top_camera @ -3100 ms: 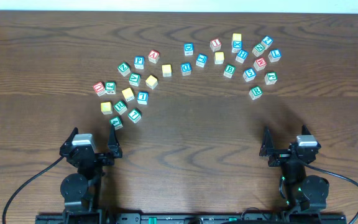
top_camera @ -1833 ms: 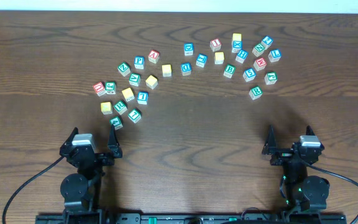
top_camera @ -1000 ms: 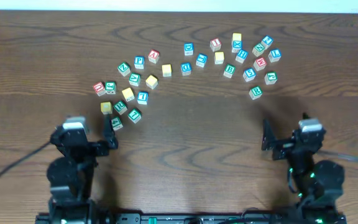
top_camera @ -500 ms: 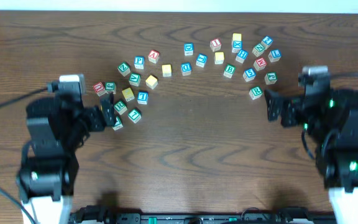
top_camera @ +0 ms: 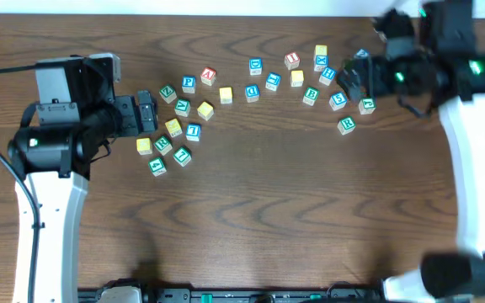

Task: Spell out CORL
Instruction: 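Raise the right arm and move it over the upper-right blocks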

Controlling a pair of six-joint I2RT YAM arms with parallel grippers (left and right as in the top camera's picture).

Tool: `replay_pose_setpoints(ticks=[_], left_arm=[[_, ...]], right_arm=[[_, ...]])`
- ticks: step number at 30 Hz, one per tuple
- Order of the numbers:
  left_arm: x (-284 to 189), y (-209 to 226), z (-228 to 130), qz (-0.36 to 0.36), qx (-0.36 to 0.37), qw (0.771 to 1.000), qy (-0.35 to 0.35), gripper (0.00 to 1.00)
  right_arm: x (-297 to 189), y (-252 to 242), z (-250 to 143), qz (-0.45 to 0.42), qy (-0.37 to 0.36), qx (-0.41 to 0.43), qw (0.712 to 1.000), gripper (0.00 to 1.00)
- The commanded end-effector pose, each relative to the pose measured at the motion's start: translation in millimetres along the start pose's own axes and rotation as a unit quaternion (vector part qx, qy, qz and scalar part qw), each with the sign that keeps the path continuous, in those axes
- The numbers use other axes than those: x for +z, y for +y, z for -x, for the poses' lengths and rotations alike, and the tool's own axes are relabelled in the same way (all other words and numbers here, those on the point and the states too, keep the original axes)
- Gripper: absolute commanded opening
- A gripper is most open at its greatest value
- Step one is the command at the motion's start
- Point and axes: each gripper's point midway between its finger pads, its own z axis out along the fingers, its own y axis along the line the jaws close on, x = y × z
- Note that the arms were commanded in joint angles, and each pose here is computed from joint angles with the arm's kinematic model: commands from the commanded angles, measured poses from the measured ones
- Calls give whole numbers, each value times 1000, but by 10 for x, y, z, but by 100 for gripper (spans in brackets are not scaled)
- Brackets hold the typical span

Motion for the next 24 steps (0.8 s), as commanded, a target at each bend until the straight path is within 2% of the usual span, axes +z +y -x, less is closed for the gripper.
replay_pose_setpoints(ticks=[1,6,12,16,24], left_arm=[[-31,-23,95,-6,10,1000,-11,99],[-13,-17,65,-5,8,1000,-4,99],[-13,-17,65,-5,8,1000,-4,99],[-13,-17,65,-5,8,1000,-4,99],[-13,-17,65,-5,8,1000,-4,99]], right_arm=[[184,154,235,20,16,-22,999,99],[586,273,366,32,43,-36,998,99],[1002,297,551,46,21,-40,998,99],[1294,200,522,29,35,-7,999,83],[2040,87,235,-63,88,51,993,79]])
